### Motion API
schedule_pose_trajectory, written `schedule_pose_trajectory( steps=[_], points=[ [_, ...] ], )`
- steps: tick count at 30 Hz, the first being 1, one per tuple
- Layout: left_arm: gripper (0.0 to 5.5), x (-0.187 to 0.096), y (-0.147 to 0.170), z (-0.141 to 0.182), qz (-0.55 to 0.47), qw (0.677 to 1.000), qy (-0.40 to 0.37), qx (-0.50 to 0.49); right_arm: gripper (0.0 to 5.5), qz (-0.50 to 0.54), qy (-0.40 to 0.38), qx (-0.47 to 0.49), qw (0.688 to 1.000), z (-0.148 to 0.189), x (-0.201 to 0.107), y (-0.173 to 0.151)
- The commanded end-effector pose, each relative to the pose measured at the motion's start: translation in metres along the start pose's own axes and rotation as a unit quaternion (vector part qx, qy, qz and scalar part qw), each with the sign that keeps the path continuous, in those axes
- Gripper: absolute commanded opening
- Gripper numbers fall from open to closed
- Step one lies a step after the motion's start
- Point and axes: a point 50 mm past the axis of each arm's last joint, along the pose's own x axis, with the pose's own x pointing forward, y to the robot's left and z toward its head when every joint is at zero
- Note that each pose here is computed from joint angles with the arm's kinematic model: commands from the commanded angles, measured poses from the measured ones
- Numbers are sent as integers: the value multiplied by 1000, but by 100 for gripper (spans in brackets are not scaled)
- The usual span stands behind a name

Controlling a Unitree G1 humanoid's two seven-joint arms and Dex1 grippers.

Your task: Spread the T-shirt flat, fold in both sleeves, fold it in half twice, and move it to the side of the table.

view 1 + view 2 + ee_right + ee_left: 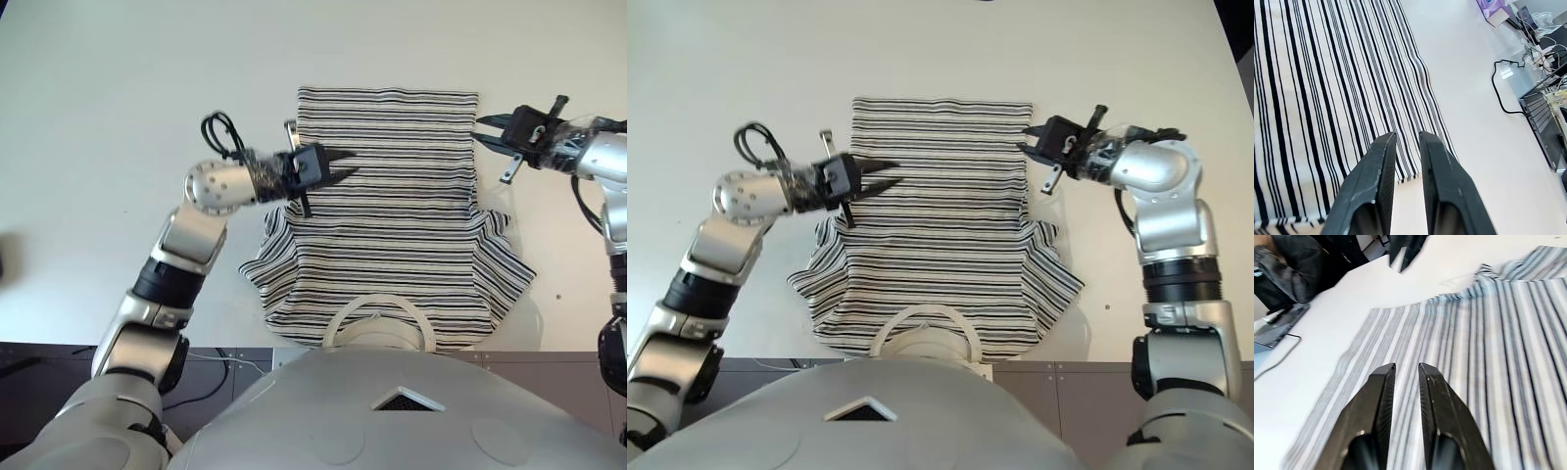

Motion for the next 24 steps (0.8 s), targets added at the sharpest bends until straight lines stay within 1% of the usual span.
schedule_pose_trajectory(
  steps=[1,4,6,10,15,17,19,22,24],
  points=[
    [85,11,4,-25,-36,996,74,45,83,26,18,-8,999,-6,23,2],
    [85,27,-3,-47,-90,982,128,103,83,47,54,-26,997,-18,40,-3],
    [85,32,2,-61,-96,975,165,117,83,49,85,-48,994,-24,49,-9],
    [85,41,22,-74,-42,976,209,54,83,25,134,-72,988,-30,63,-20],
    [85,48,22,-81,-41,973,225,-3,83,-27,170,-122,977,-24,74,-34],
    [85,51,26,-77,-31,977,212,-18,83,-51,155,-122,979,-16,75,-43],
    [85,51,35,-70,-6,982,186,-29,83,-68,108,-105,986,-5,72,-53],
    [85,47,49,-55,39,990,128,-45,83,-61,39,-90,993,1,56,-59],
    [85,41,55,-45,67,992,95,-49,83,-49,-3,-83,995,1,37,-54]
  ],
)
